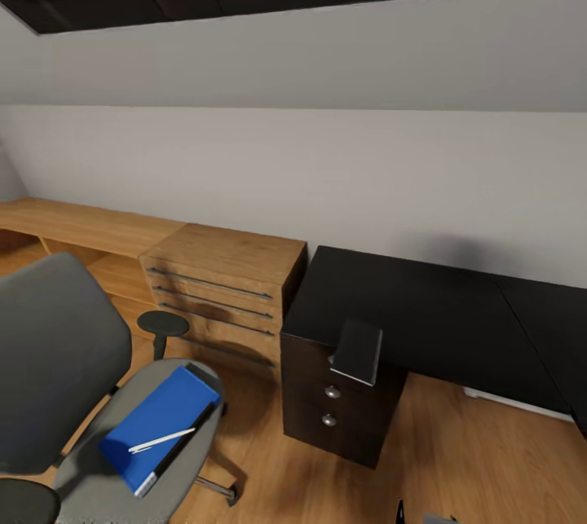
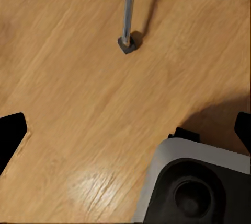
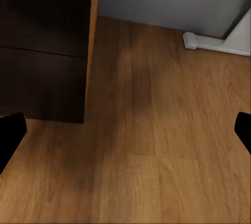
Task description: In the bedroom, organize the workspace by keeping the computer under the desk, ensuring the monitor is on the desk, placing the keyboard on the desk next to the monitor, placing the mouse on the desk next to the keyboard, moving the folder from the swivel chair onto the desk next to the mouse, stacking the notebook on top of the folder with the pen on top of the notebook, and positioning the swivel chair next to the desk.
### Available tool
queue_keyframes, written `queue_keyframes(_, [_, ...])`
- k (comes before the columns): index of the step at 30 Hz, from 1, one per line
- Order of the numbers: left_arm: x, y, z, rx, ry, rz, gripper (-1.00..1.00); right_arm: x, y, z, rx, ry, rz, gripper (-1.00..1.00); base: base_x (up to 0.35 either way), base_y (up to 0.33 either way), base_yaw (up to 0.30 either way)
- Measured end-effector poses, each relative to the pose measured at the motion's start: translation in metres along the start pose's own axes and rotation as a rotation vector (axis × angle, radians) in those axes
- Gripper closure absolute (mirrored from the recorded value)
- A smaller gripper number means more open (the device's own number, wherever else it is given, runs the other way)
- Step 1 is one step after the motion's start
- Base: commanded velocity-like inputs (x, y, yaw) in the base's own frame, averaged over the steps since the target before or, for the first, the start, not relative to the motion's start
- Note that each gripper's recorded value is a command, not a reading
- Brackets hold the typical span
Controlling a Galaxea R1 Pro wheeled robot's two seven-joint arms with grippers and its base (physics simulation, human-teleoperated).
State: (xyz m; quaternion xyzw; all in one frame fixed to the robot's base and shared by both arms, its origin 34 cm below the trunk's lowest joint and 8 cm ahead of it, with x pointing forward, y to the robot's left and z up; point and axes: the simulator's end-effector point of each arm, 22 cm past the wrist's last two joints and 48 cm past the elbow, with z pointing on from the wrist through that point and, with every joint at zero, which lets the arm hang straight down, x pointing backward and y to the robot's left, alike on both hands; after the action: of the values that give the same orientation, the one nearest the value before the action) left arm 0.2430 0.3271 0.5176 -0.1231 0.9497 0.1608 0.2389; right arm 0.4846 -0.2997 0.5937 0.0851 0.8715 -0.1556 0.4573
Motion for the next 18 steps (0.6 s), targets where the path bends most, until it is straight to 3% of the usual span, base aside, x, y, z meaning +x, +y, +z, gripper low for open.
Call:
queue_keyframes(2, [-0.007,0.007,-0.002,-0.013,-0.062,-0.019,-1.00,-0.002,0.000,0.000,0.000,-0.011,0.005,-1.00,0.000,0.000,0.166])
queue_keyframes(3, [-0.017,0.012,-0.005,-0.020,-0.120,-0.037,-1.00,-0.005,0.001,0.000,-0.002,-0.024,0.010,-1.00,0.000,0.000,0.166])
queue_keyframes(4, [-0.031,0.022,-0.012,-0.036,-0.224,-0.067,-1.00,-0.007,0.000,-0.002,-0.003,-0.046,0.019,-1.00,0.000,0.000,0.166])
queue_keyframes(8, [-0.041,0.041,-0.029,-0.069,-0.358,-0.097,-1.00,-0.010,0.000,-0.004,-0.006,-0.063,0.021,-1.00,0.000,0.000,0.158])
queue_keyframes(12, [-0.041,0.042,-0.031,-0.067,-0.365,-0.094,-1.00,-0.009,-0.001,-0.003,-0.001,-0.061,0.024,-1.00,0.000,0.000,0.052])
queue_keyframes(16, [-0.039,0.044,-0.031,-0.073,-0.357,-0.095,-1.00,-0.009,0.000,-0.004,-0.001,-0.060,0.026,-1.00,0.000,0.000,0.219])
queue_keyframes(18, [-0.032,0.041,-0.029,-0.068,-0.325,-0.085,-1.00,-0.009,0.000,-0.004,-0.003,-0.062,0.024,-1.00,0.000,0.000,0.057])
